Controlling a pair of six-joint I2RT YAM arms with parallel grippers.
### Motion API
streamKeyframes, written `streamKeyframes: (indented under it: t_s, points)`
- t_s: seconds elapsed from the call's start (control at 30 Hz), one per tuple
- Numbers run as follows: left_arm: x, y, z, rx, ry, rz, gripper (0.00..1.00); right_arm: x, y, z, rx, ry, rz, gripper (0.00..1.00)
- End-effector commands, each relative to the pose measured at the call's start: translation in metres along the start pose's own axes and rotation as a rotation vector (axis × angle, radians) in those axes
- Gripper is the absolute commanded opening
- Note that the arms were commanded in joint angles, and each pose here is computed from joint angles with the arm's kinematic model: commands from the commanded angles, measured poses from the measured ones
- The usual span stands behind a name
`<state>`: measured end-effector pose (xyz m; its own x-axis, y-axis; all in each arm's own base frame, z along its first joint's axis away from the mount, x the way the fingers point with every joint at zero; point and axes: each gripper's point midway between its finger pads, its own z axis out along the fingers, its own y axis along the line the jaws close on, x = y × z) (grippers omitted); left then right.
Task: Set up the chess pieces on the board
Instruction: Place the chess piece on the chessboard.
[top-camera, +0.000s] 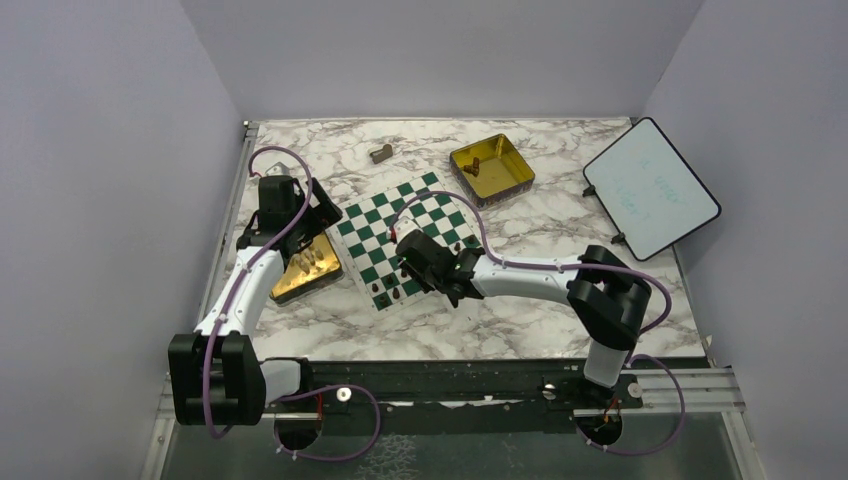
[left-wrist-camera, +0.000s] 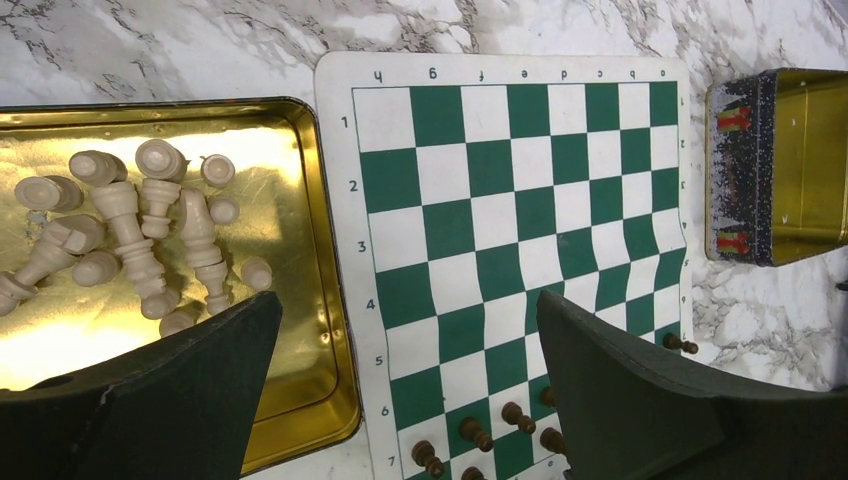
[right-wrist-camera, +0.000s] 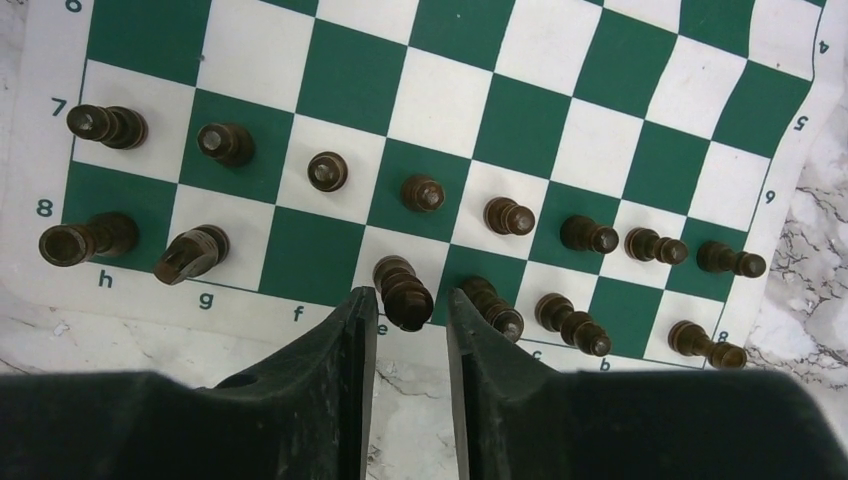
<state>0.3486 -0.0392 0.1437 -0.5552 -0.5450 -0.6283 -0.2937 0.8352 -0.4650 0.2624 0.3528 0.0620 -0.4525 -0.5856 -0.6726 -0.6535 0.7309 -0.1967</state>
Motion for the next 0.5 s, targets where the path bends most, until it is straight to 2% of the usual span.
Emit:
streamKeyframes:
  t_s: [0.0, 0.1, 0.27, 0.47]
  points:
    - [-0.007, 0.002, -0.008, -0.013, -0.036, 0.001, 0.99, -0.018, 0.004, -0.009, -0.015, -0.049, 0.042, 0.37]
    - [-0.007, 0.002, -0.008, -0.010, -0.035, 0.007, 0.99, -0.027, 0.006, -0.017, -0.038, -0.078, 0.061, 0.42]
    - [-0.004, -0.006, -0.009, 0.042, -0.017, 0.050, 0.99, -0.046, 0.005, -0.034, -0.066, -0.133, 0.102, 0.45]
    - [0.012, -0.039, -0.018, 0.269, 0.061, 0.178, 0.99, -0.078, -0.032, -0.049, -0.071, -0.216, 0.211, 0.44]
